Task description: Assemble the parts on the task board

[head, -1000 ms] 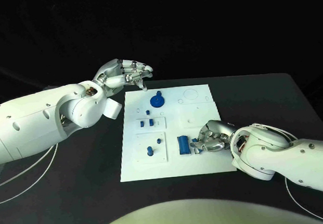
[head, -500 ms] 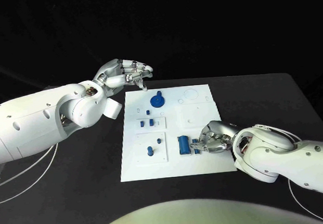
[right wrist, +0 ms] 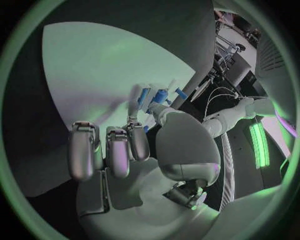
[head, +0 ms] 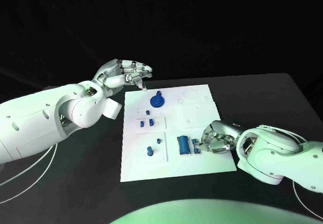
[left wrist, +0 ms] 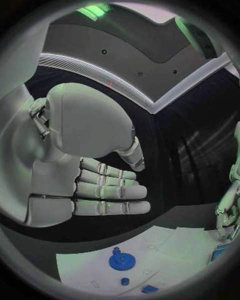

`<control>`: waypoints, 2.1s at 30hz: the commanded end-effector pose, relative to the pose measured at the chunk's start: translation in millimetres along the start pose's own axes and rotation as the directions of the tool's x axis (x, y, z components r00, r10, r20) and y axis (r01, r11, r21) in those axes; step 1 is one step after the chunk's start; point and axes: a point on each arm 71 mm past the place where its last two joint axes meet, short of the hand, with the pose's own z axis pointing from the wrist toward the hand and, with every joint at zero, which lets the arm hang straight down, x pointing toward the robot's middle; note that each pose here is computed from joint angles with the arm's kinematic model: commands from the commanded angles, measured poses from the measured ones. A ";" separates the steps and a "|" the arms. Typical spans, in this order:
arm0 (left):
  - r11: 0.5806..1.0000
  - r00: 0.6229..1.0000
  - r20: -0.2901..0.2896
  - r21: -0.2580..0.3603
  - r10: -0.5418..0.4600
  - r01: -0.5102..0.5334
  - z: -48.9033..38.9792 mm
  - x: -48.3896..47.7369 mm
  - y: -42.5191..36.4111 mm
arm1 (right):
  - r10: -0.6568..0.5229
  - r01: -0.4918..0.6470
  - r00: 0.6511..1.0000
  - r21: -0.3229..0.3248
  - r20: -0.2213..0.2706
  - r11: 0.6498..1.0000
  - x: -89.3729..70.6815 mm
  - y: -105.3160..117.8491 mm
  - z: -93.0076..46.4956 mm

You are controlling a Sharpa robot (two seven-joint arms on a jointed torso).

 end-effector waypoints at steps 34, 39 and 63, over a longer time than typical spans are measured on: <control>1.000 1.000 -0.016 0.011 -0.003 0.004 0.6 1.5 -0.9 | 0.021 -0.017 0.998 -0.075 0.059 0.997 -1.4 0.5 4.0; 1.000 1.000 -0.009 0.013 -0.001 0.001 0.6 -0.8 -0.6 | 0.121 -0.105 0.988 -0.155 0.099 0.982 -11.0 3.9 2.4; 0.994 0.987 0.119 0.050 -0.105 0.100 5.5 -16.7 34.5 | 0.846 -0.785 0.501 -0.314 0.185 0.534 -83.7 -68.8 66.3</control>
